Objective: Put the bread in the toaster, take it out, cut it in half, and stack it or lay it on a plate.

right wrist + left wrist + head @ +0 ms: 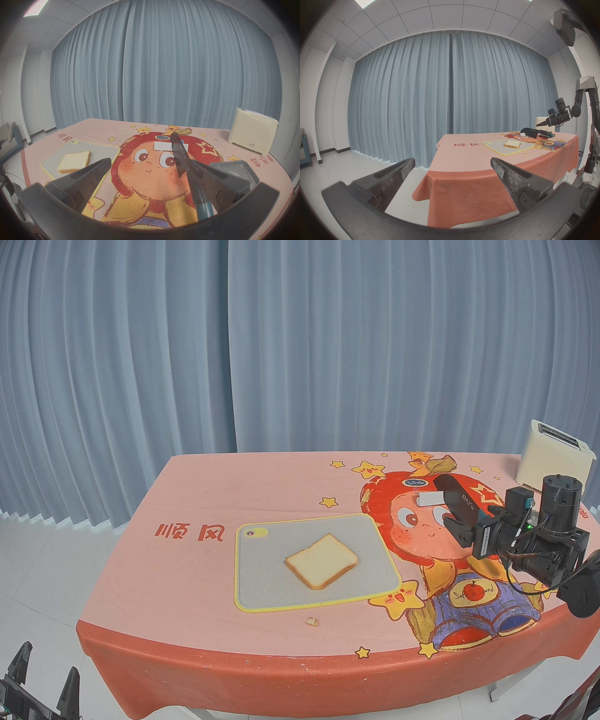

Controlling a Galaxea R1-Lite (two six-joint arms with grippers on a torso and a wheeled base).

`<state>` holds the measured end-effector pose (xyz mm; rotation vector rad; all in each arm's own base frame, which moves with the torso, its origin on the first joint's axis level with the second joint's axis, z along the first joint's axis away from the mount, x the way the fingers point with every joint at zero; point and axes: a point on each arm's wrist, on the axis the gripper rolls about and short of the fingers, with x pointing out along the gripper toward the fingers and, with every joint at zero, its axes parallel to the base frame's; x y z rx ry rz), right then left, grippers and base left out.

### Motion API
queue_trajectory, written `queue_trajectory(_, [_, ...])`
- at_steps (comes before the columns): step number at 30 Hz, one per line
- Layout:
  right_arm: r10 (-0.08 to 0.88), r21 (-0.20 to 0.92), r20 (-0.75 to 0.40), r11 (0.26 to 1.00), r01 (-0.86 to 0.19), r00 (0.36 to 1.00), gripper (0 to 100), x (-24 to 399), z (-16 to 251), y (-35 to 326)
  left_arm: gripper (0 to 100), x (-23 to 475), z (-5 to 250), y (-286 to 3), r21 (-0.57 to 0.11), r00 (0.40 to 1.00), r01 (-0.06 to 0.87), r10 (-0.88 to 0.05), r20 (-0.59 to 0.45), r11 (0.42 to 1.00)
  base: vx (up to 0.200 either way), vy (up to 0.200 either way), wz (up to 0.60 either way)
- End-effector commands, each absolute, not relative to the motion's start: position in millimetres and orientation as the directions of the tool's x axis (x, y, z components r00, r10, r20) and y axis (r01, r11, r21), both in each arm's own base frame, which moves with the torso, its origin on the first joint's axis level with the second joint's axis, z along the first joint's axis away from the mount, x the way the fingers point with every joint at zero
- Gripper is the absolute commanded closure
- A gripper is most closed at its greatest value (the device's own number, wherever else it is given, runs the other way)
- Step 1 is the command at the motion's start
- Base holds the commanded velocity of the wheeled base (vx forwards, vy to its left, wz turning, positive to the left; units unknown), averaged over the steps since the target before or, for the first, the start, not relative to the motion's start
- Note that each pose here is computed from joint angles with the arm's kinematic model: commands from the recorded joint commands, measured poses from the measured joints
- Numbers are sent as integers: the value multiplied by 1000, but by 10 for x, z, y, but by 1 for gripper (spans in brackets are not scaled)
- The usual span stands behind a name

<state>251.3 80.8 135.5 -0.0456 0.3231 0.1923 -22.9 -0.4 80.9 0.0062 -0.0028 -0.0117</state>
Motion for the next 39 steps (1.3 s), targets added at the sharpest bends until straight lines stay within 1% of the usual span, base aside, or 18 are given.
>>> queue_trajectory(1, [180, -15, -329, 980, -196, 927, 0, 2529, 1330, 819, 0, -227, 757, -4, 6, 1000, 11, -11, 0, 1000, 0, 0, 0])
queue_trajectory(8, [183, -20, -354, 979, -203, 917, 0, 2513, 1266, 835, 0, -227, 757, -4, 6, 1000, 11, -11, 0, 1000, 0, 0, 0])
queue_trajectory(12, [141, -22, -323, 987, -156, 936, 0, 2573, 1346, 717, 0, -227, 757, -4, 6, 1000, 11, -11, 0, 1000, 0, 0, 0])
queue_trajectory(17, [117, -17, -296, 992, -128, 948, 0, 2588, 1426, 625, 0, -227, 757, -4, 6, 1000, 11, -11, 0, 1000, 0, 0, 0])
queue_trajectory(23, [54, -18, -290, 998, -62, 955, 0, 2622, 1444, 422, 0, -227, 757, -4, 8, 1000, 11, -11, 0, 1000, 0, 0, 0])
queue_trajectory(26, [45, -18, -292, 998, -53, 955, 0, 2625, 1440, 387, 0, -227, 757, -4, 9, 1000, 9, -9, 0, 1000, 0, 0, 0])
queue_trajectory(28, [40, -20, -305, 999, -49, 952, 0, 2605, 1407, 371, 0, -227, 757, -4, 11, 1000, 9, -9, 0, 1000, 0, 0, 0])
queue_trajectory(34, [48, -22, -355, 998, -59, 934, 0, 2526, 1366, 383, 0, -227, 757, -3, 11, 1000, 5, -5, 0, 1000, 0, -200, 0])
queue_trajectory(39, [57, -18, -392, 997, -69, 918, 0, 2502, 1356, 407, 0, -227, 757, -3, 11, 1000, 5, -5, 0, 1000, 0, 0, 0])
